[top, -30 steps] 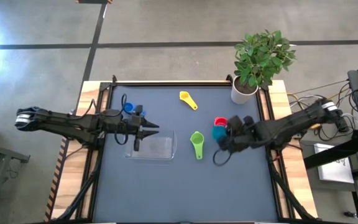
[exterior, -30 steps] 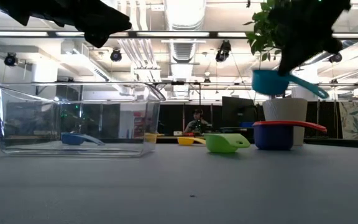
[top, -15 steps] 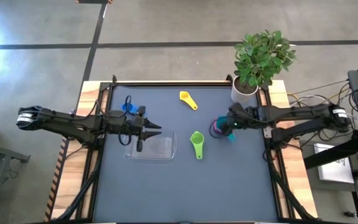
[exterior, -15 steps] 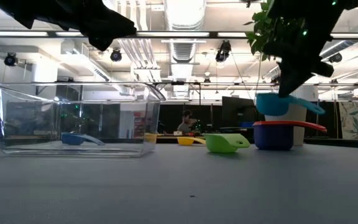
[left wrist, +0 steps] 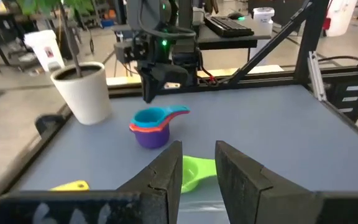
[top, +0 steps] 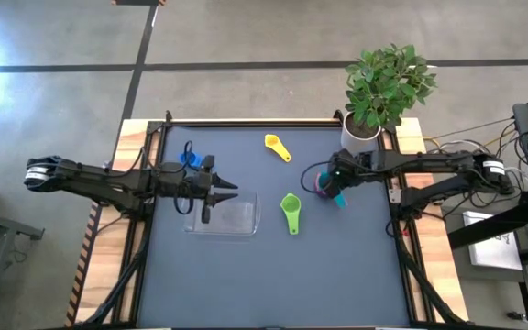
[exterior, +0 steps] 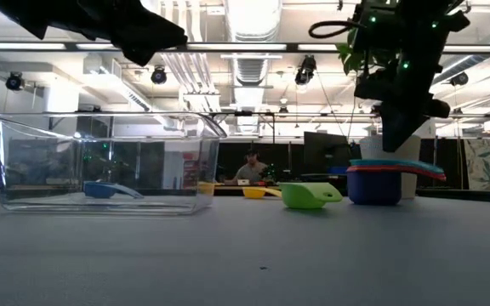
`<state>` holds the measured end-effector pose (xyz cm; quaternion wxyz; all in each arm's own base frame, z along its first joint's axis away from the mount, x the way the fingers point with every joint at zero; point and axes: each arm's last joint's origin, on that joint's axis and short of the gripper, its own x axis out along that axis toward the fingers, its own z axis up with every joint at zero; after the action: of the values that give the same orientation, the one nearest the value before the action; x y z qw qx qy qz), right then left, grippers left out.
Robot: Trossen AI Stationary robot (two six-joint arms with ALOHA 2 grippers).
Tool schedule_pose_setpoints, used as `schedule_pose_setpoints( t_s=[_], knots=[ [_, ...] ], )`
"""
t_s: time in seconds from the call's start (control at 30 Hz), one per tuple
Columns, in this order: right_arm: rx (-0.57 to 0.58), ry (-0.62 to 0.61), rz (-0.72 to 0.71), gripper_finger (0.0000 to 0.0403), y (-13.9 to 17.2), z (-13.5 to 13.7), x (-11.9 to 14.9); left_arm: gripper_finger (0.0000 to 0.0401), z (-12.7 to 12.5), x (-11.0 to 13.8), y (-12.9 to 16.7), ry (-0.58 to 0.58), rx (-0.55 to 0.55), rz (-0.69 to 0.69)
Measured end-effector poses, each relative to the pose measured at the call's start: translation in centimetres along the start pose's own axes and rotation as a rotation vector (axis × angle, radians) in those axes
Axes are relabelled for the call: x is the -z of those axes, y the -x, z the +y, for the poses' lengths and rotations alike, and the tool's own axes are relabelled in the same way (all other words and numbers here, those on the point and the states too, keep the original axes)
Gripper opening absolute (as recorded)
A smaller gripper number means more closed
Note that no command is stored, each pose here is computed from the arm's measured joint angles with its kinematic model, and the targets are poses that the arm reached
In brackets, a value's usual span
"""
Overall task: Nest measuring cups in basket
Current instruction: Stack the light blue measuring cup on the top of the red measuring cup, then stack the green measuring cup on the top of the light blue measuring cup
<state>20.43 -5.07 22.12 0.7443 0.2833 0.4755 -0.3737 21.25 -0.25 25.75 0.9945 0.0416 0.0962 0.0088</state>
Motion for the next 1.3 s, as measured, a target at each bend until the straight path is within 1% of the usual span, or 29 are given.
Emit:
schedule_pose_setpoints(
  t_s=[0.07,0.2,0.3,0.4,0.5,0.63,0.8,0.87,0.93,1.03,1.2,1.3],
  knots=[
    [-0.020,0.019,-0.003,0.0079,0.3,0.2,-0.3,0.0077,0.2,-0.5,0.0,-0.014,-0.010,-0.013],
    [-0.116,0.041,-0.025,0.0125,2.2,0.9,-1.4,0.0077,0.7,-1.7,0.1,-0.027,-0.032,-0.048],
    [-0.173,0.108,-0.103,0.0147,3.8,2.0,-2.4,0.0077,1.0,-2.1,0.1,-0.053,-0.047,-0.054],
    [-0.225,0.204,-0.203,0.0158,4.1,3.6,-3.0,0.0077,1.3,-2.0,0.1,-0.042,-0.060,-0.049],
    [-0.258,0.298,-0.220,0.0163,3.0,5.1,-3.0,0.0077,1.5,-2.0,0.1,0.004,-0.088,-0.049],
    [-0.235,0.369,-0.184,0.0167,0.2,6.8,-3.0,0.0077,1.6,-2.0,0.1,0.016,-0.114,-0.046],
    [-0.184,0.401,-0.085,0.0168,-3.4,8.1,-2.8,0.0077,1.5,-1.9,0.1,0.057,-0.111,-0.037],
    [-0.207,0.411,-0.028,0.0167,-4.6,8.7,-2.7,0.0077,1.5,-1.9,0.1,0.067,-0.111,-0.037],
    [-0.253,0.417,0.019,0.0166,-5.5,9.5,-2.8,0.0077,1.5,-1.8,0.1,0.069,-0.111,-0.034],
    [-0.285,0.425,0.052,0.0162,-6.5,10.6,-3.0,0.0077,1.5,-1.7,0.1,0.069,-0.110,-0.023],
    [-0.267,0.429,0.075,0.0152,-8.1,11.8,-3.8,0.0077,1.5,-1.6,0.1,0.069,-0.109,-0.010],
    [-0.254,0.428,0.089,0.0134,-8.5,12.2,-4.4,0.0077,1.5,-1.5,0.1,0.069,-0.109,-0.004]
  ],
)
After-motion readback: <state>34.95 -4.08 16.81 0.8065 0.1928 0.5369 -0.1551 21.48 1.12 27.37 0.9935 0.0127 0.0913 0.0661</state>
